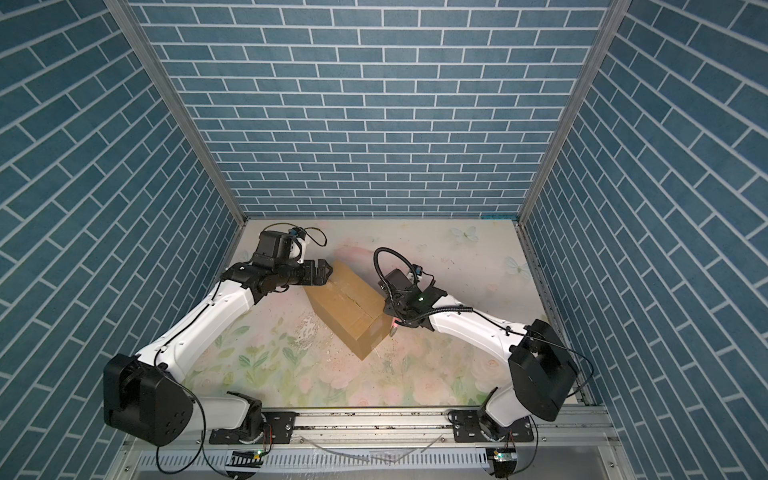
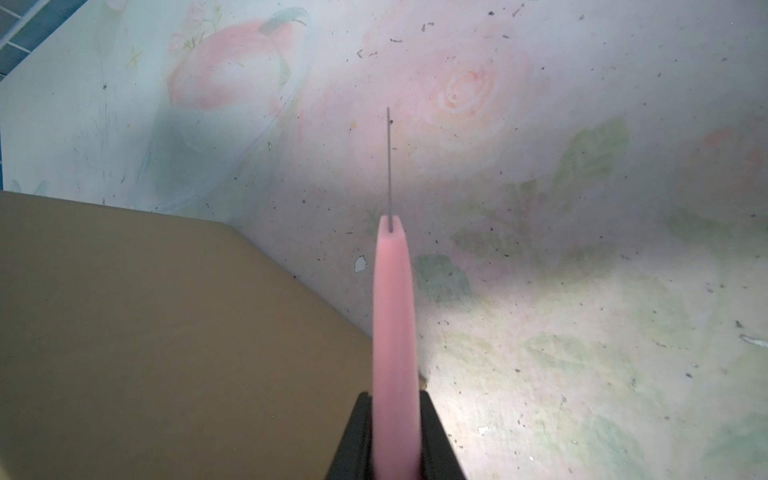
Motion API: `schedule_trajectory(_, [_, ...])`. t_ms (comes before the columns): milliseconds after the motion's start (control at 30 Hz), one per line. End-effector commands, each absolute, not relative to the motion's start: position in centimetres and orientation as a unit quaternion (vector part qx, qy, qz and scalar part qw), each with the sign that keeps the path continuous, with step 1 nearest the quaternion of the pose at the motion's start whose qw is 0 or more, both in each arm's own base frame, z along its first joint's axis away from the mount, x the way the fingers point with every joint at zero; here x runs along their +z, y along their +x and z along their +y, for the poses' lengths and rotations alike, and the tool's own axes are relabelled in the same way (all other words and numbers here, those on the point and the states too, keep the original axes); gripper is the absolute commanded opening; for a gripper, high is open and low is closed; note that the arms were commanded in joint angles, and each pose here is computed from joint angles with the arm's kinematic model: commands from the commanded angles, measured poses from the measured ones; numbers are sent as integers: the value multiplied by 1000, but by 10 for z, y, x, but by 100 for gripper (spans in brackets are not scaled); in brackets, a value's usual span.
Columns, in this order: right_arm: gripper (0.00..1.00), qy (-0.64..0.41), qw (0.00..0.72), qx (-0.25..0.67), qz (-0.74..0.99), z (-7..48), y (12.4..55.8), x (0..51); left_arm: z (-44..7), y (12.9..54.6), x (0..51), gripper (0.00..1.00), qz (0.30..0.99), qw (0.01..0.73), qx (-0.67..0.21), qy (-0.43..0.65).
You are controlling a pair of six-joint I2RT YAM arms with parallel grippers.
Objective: Unpack the express box
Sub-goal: 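Hold the box corner with the left gripper while the right gripper positions the cutter blade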
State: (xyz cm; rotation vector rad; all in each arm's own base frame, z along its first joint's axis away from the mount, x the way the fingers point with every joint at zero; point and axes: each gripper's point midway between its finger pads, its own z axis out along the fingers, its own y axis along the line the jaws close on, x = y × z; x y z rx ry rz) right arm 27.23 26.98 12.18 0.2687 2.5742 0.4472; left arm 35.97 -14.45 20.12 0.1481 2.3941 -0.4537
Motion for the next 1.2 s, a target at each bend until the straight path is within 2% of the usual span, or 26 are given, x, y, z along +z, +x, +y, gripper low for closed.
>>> schedule_trajectory(0, [0,107,262,188,940,286,283,136,-145,359,199,98,919,345,-185,53])
schedule_trajectory(467, [0,87,268,195,939,291,310,142,-142,350,205,98,918,345,-187,49])
schedule_trajectory(667, [0,80,278,189,938,263,315,152,-138,347,215,98,919,348,-180,46])
schedule_trajectory(933, [0,41,274,182,943,217,278,175,-126,356,224,99,931,337,-117,75])
schedule_trajectory(1167, [0,39,258,179,948,203,253,173,-135,365,203,99,932,326,-131,86])
